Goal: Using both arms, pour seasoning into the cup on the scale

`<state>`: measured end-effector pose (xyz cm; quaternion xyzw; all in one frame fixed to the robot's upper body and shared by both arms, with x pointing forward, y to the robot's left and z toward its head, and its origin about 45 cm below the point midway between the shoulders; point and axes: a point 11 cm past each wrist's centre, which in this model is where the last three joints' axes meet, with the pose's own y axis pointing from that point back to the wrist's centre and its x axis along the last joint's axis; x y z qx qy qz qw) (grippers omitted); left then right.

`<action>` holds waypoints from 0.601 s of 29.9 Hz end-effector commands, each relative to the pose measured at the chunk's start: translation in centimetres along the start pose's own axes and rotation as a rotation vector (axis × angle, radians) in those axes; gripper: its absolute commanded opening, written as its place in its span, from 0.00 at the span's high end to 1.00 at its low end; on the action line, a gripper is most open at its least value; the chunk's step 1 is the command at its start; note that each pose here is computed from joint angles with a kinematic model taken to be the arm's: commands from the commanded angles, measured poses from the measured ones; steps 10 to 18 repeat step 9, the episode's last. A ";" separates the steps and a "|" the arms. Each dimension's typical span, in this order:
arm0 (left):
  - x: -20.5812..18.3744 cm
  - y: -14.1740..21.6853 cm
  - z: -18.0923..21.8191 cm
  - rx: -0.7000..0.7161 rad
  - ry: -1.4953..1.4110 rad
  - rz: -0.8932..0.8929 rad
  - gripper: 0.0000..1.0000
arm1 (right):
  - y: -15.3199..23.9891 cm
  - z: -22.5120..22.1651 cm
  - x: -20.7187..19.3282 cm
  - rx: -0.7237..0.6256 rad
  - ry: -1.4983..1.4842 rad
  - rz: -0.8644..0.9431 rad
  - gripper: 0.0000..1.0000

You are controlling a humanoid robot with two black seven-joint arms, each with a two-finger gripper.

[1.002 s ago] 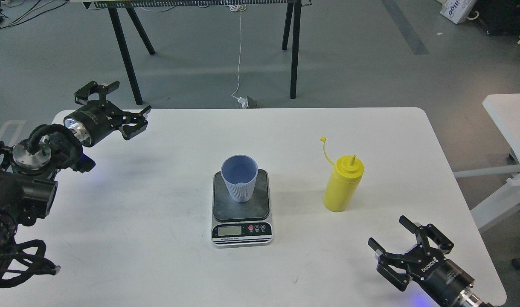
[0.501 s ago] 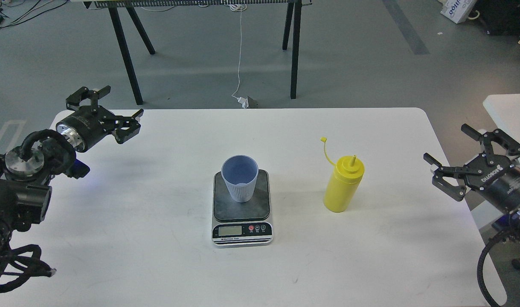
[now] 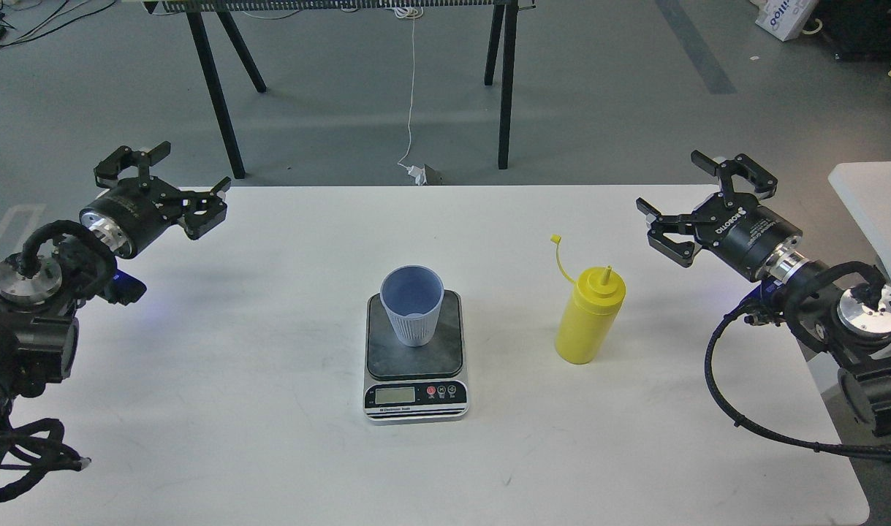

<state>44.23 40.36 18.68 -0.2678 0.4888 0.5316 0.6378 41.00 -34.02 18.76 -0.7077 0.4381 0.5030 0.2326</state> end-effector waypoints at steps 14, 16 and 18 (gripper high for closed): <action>-0.1 -0.3 -0.6 0.010 0.005 -0.005 0.00 | -0.8 0.5 0.5 0.015 -0.031 0.007 0.01; -0.1 -0.3 -0.6 0.010 0.005 -0.005 0.00 | -0.8 0.5 0.5 0.015 -0.031 0.007 0.01; -0.1 -0.3 -0.6 0.010 0.005 -0.005 0.00 | -0.8 0.5 0.5 0.015 -0.031 0.007 0.01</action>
